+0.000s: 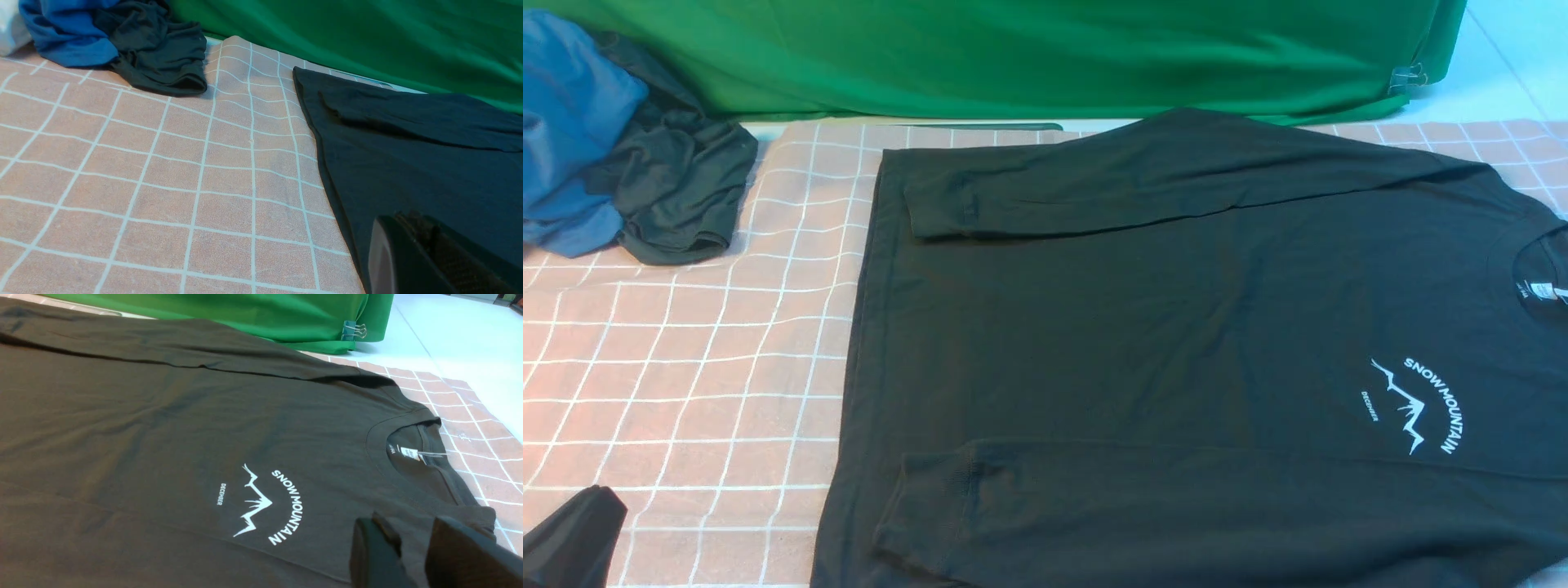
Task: Fold a long-sleeved shirt over a pink coffee tablecloth.
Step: 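Grasp the left edge of the dark T-shirt lying flat on the table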
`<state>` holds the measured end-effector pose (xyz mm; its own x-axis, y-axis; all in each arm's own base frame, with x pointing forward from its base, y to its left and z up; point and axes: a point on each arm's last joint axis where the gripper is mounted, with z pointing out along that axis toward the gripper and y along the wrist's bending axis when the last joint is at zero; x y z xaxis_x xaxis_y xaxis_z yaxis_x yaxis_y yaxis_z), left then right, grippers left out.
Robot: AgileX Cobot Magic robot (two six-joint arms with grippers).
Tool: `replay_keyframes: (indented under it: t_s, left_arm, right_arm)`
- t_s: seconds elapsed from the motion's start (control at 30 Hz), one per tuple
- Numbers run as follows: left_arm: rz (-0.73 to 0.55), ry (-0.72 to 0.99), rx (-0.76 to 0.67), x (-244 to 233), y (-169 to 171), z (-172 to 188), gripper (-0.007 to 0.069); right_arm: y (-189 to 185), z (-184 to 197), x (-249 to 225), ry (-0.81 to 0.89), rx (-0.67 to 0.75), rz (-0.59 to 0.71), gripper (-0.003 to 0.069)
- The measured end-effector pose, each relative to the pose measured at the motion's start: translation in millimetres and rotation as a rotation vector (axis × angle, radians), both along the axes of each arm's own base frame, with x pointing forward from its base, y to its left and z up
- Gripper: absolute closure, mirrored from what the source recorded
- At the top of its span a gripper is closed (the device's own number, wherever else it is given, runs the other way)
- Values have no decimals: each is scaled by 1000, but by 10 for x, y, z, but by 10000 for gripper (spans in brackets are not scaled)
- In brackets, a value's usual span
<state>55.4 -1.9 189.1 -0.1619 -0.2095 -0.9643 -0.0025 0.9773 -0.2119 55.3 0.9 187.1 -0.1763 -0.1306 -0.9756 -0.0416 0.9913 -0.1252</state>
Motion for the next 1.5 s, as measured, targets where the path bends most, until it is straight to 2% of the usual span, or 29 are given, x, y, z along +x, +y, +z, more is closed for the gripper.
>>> replay_keyframes:
  t_s: [0.87, 0.97, 1.17, 1.3, 1.33, 1.37, 1.4, 1.47, 1.5]
  left_arm:
    - [0, -20, 21, 3, 3, 18, 610]
    - [0, -93, -95, 9, -10, 87, 610]
    - [40, -358, -468, -8, 47, 332, 610]
    - [69, -544, -535, -57, 117, 481, 610]
    - [76, -676, -603, -110, 163, 579, 610]
    - [73, -717, -635, -129, 176, 608, 610]
    - [46, -743, -720, -153, 177, 684, 610]
    - [10, -726, -761, -170, 152, 790, 610]
    - [-32, -669, -758, -188, 101, 957, 610]
  right_arm:
    - [0, 0, 0, 0, 0, 0, 421]
    - [0, 0, 0, 0, 0, 0, 421]
    - [0, 0, 0, 0, 0, 0, 421]
    - [-1, 6, 1, -6, -16, 2, 421]
    - [-1, 18, 3, -21, -33, 5, 421]
    - [-1, 25, 4, -29, -37, 6, 421]
    - [0, 41, 7, -46, -39, 6, 421]
    - [1, 65, 9, -73, -34, 6, 421]
    - [2, 100, 13, -111, -10, 3, 421]
